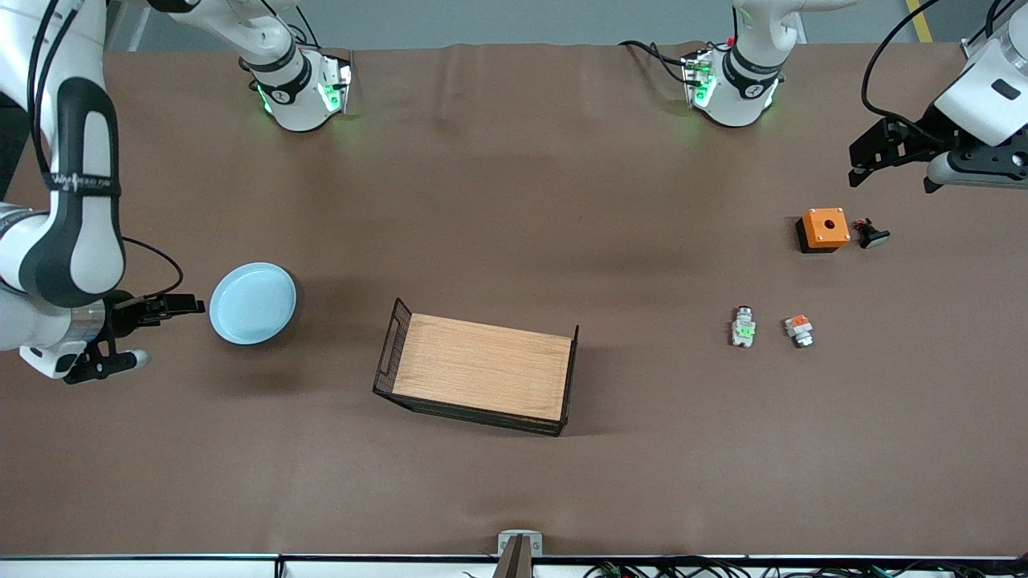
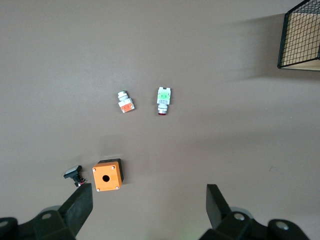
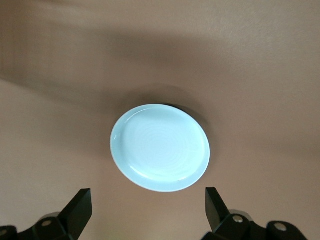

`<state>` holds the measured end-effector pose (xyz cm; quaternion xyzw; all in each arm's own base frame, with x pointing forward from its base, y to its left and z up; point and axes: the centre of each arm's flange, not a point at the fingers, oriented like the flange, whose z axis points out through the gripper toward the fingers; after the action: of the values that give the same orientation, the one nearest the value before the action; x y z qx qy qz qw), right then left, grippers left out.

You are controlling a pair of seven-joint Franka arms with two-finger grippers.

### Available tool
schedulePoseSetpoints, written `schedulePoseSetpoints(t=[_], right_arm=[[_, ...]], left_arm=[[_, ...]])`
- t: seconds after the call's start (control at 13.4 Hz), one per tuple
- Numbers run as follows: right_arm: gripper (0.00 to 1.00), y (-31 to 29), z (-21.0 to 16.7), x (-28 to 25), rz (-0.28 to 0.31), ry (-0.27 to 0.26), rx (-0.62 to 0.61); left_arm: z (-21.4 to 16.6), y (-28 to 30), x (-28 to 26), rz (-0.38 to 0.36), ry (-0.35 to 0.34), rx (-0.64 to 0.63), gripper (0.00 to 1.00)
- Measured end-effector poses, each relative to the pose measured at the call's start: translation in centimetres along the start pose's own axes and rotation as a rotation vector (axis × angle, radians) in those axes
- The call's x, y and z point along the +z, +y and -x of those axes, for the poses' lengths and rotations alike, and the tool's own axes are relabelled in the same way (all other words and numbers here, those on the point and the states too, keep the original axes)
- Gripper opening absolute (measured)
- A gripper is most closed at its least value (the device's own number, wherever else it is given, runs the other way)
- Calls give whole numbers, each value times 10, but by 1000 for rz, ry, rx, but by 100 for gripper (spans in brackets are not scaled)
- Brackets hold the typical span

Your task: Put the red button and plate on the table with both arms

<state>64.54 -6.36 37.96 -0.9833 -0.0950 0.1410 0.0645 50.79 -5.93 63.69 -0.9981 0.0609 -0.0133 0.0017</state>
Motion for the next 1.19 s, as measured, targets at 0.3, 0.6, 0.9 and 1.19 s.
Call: schedulePoseSetpoints(t=[0.3, 0.6, 0.9, 1.19], right_arm=[[100, -62, 26, -65, 47, -35, 43], [100, -59, 73, -136, 59, 12, 59], [100, -70, 116, -186, 106, 77, 41], [100, -80, 156, -219, 136, 110, 102]], left_arm=[[1, 1, -2, -1, 4, 1, 100], [2, 1, -3, -1, 6, 1, 100], [3, 1, -4, -1, 3, 1, 100], [3, 1, -4, -1, -2, 1, 100]])
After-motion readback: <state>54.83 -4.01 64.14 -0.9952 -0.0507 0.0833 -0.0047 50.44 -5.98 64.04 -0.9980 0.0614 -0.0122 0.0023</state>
